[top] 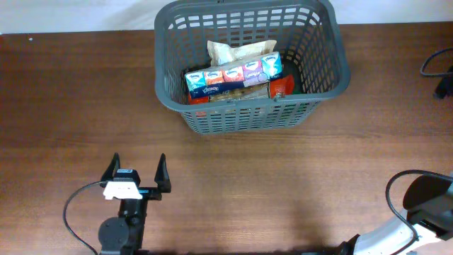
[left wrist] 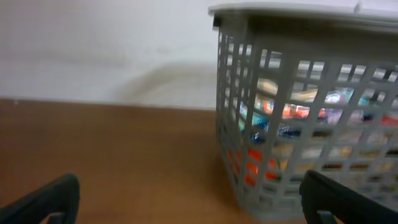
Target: Pack container
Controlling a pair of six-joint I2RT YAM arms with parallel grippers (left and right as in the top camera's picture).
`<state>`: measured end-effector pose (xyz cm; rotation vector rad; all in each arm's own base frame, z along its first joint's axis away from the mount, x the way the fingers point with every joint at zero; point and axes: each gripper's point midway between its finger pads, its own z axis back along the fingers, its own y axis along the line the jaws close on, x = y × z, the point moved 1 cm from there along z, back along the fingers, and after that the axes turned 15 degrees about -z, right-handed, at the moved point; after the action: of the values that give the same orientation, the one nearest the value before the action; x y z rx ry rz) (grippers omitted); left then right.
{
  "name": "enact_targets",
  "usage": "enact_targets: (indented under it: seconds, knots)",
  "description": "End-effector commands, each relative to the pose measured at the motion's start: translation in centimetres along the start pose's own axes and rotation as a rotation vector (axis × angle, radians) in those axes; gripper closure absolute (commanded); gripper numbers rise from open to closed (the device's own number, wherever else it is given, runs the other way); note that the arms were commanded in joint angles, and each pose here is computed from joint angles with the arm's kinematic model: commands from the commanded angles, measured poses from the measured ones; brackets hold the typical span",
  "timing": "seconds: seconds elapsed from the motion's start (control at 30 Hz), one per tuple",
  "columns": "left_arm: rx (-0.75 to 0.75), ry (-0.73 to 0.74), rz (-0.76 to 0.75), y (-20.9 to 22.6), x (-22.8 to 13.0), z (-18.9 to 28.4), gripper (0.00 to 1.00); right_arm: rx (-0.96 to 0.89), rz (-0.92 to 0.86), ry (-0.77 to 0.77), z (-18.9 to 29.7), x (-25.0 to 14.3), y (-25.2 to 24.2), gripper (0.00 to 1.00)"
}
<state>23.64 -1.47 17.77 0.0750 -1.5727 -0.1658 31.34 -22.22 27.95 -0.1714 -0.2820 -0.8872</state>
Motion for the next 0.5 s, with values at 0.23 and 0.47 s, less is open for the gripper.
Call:
enact_targets:
  seconds: [0.23,0.47]
  knots:
    - [-0.001,0.081,0.01,-0.08,-2.06,0.1,0.01,0.001,-0.011,-0.001,0.08,-0.03,-0.11,0.01]
    - [-0.001,0.081,0.01,-0.08,-2.06,0.1,0.01,0.001,-0.011,-0.001,0.08,-0.03,-0.11,0.01]
